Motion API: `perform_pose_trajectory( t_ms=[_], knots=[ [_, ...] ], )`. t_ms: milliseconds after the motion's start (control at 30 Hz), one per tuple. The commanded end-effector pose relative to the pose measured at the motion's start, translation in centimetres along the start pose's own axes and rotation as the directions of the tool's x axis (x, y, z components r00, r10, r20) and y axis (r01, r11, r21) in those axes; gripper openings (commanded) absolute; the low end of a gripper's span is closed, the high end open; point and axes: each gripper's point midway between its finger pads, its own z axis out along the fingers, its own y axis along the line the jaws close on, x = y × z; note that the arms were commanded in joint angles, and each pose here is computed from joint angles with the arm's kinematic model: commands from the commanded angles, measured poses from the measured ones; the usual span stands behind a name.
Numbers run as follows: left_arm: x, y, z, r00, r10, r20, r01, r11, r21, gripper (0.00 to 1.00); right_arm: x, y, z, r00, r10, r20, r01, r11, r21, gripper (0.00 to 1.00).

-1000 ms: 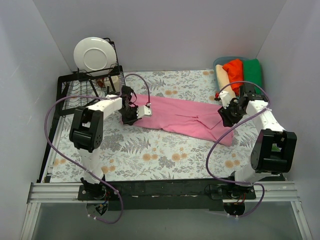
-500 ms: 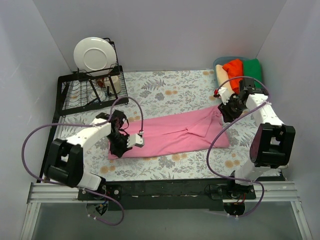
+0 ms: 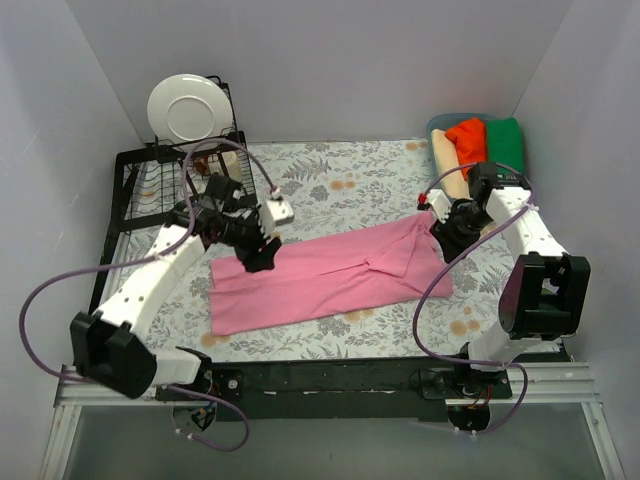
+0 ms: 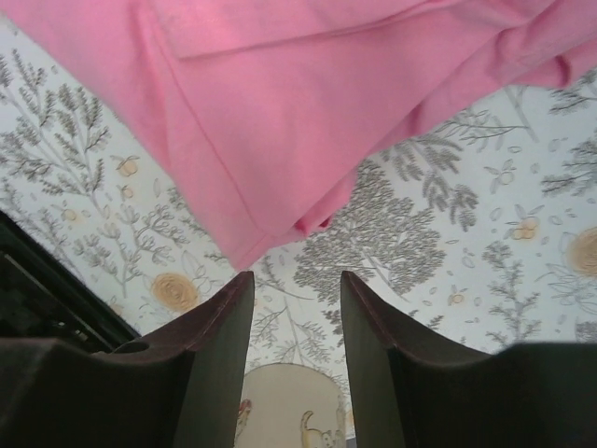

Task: Roll the t-shirts
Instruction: Fold the T-shirt at the center of the board.

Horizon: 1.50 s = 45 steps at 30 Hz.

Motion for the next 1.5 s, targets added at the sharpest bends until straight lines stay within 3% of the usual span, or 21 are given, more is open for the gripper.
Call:
perform_pose_trajectory(
  t_ms=[0, 33, 100, 233, 433, 667, 933, 1200, 1467],
  knots=[
    [-10.5, 2.6, 2.8, 0.914, -0.288, 0.286, 0.246, 0.954, 0.172, 0.59, 1.9, 3.0, -0.1, 0.999, 0.016, -0.052, -0.022, 0.992, -0.125, 0.50],
    [-12.0, 2.5, 3.3, 0.880, -0.374, 0.292, 0.315, 0.921, 0.230, 0.63, 1.4, 3.3, 0.0, 0.999, 0.031, -0.030, -0.035, 0.987, -0.156, 0.50],
    [-14.6, 3.2, 6.1, 0.859, -0.395, 0.325, 0.309, 0.907, 0.287, 0.64, 1.2, 3.1, 0.1, 0.998, 0.057, -0.020, -0.060, 0.985, -0.163, 0.50],
    [-17.2, -0.1, 13.4, 0.929, -0.209, 0.305, 0.130, 0.957, 0.259, 0.61, 0.6, 0.6, -0.5, 0.986, 0.163, 0.025, -0.159, 0.980, -0.122, 0.50],
    [-18.5, -2.7, 20.3, 0.947, 0.008, 0.321, -0.043, 0.994, 0.102, 0.59, 0.4, -6.2, -4.3, 0.896, 0.410, 0.173, -0.413, 0.910, -0.016, 0.49],
    [-19.7, -5.0, 23.7, 0.927, 0.109, 0.359, -0.129, 0.991, 0.032, 0.57, 1.9, -7.0, -5.2, 0.844, 0.494, 0.210, -0.499, 0.866, -0.032, 0.49],
    [-20.6, -8.2, 27.0, 0.900, 0.222, 0.375, -0.259, 0.965, 0.050, 0.37, 3.0, -5.0, -4.1, 0.830, 0.521, 0.200, -0.518, 0.852, -0.068, 0.48],
    [-19.6, -8.0, 29.0, 0.906, 0.252, 0.341, -0.283, 0.958, 0.045, 0.34, 4.2, -5.1, -4.1, 0.803, 0.561, 0.202, -0.555, 0.827, -0.088, 0.47],
    [-20.9, -8.2, 28.5, 0.899, 0.246, 0.362, -0.278, 0.960, 0.038, 0.30, 4.3, -5.3, -3.9, 0.790, 0.578, 0.206, -0.566, 0.816, -0.120, 0.46]
  ],
)
